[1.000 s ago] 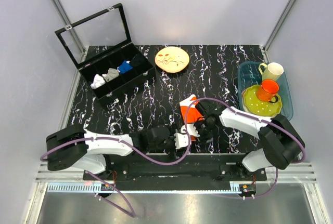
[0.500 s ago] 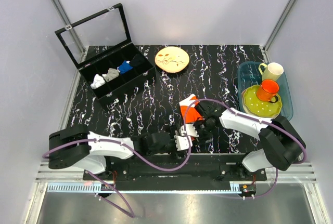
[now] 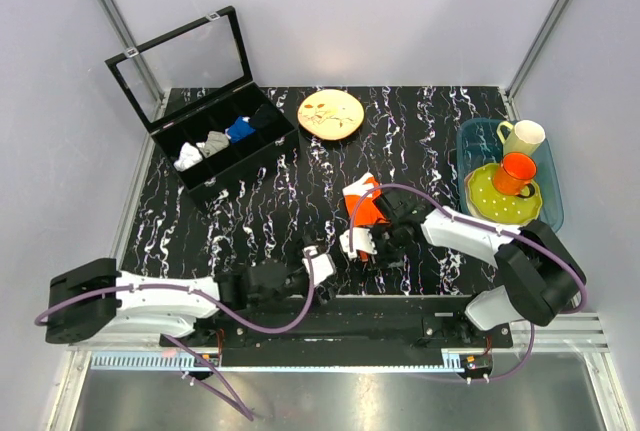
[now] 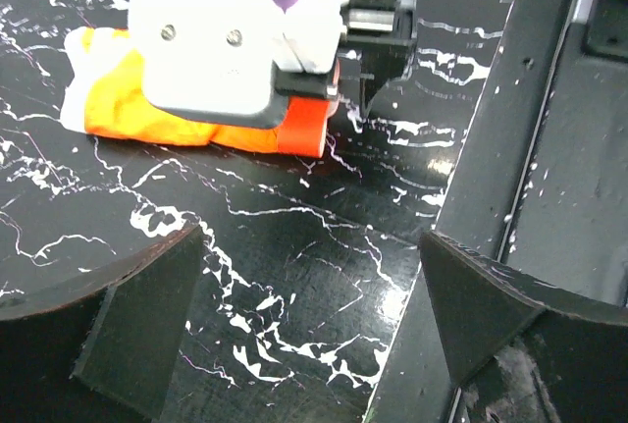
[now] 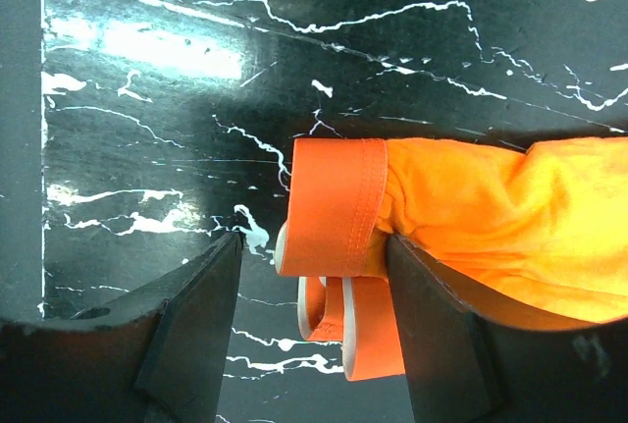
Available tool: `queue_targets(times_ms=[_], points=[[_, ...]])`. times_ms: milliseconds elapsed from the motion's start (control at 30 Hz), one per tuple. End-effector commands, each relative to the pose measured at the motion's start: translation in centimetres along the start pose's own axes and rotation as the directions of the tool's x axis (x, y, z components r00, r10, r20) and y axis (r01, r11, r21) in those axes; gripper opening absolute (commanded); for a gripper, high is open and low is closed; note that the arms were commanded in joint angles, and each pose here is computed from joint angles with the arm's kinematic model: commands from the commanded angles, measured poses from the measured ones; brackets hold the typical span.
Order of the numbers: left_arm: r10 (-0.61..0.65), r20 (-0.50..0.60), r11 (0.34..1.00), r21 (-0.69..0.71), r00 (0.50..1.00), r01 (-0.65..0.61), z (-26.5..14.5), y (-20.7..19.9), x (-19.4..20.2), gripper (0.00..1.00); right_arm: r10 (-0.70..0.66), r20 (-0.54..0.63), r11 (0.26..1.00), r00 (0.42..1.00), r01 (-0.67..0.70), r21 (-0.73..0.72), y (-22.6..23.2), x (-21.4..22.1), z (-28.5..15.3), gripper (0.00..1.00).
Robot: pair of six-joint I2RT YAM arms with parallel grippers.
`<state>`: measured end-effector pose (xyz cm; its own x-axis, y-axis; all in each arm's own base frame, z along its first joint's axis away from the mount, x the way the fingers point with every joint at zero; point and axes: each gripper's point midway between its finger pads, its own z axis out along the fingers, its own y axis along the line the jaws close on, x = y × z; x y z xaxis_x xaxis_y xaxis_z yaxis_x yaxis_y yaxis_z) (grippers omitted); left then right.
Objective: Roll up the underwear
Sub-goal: Roll the underwear to the center of the board.
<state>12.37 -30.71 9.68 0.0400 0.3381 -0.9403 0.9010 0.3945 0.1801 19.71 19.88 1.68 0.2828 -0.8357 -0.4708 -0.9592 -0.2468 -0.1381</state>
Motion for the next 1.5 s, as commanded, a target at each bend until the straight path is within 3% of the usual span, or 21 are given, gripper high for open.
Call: queue_targets(times_ms=[0,367,700,833,933,967,1167,1200,1267,1300,1467], points=[[-0.063,0.131,0.997,-0.034,0.989,0.068,-0.9,0.9,-3.1,0.99,0.031,-0.05,0.998,0.998,-0.028,0.061,-1.2,1.3,0.0,0.66],[-0.068,0.141,0.997,-0.024,0.988,0.072,-1.4,0.8,-3.0,0.99,-0.012,0.006,0.992,1.0,0.011,0.125,-2.4,-0.5,-1.4,0.66],[-0.077,0.151,0.997,-0.013,0.986,0.08,-1.7,0.6,-3.0,0.99,0.005,-0.119,0.997,0.993,0.005,0.082,-2.3,2.8,1.0,0.65],[-0.064,0.149,0.998,0.015,0.987,0.063,-1.7,0.1,-2.7,0.99,0.026,-0.12,1.0,0.992,-0.026,-0.001,-0.8,2.8,1.1,0.48],[-0.045,0.144,0.998,0.046,0.989,0.039,-1.6,-0.5,-2.5,0.99,0.068,-0.092,0.992,0.993,-0.077,-0.1,0.6,1.9,1.0,0.31],[-0.039,0.146,0.998,0.063,0.988,0.031,-1.5,-0.8,-2.6,0.99,0.083,-0.085,0.987,0.993,-0.093,-0.132,1.0,1.6,0.9,0.21],[0.05,0.153,0.982,0.175,0.987,-0.077,-1.0,-3.3,-2.7,0.99,0.262,-0.006,0.895,0.965,-0.246,-0.373,3.4,-2.3,-0.9,0.16],[0.067,0.153,0.978,0.187,0.986,-0.095,-0.9,-3.6,-2.8,0.99,0.324,-0.02,0.846,0.946,-0.299,-0.442,4.5,-2.4,-1.3,0.15],[0.086,0.139,0.974,0.197,0.987,-0.113,-0.1,-3.9,-2.9,0.99,0.368,-0.011,0.815,0.93,-0.329,-0.477,3.8,-3.0,-1.7,0.16],[0.109,0.14,0.971,0.198,0.984,-0.136,0.1,-3.9,-2.9,0.99,0.418,-0.034,0.758,0.908,-0.369,-0.537,4.7,-3.0,-1.8,0.16],[0.162,0.104,0.962,0.204,0.981,-0.181,3.0,-4.4,-2.6,0.99,0.511,-0.063,0.676,0.857,-0.446,-0.586,4.0,-1.8,-1.3,0.18]])
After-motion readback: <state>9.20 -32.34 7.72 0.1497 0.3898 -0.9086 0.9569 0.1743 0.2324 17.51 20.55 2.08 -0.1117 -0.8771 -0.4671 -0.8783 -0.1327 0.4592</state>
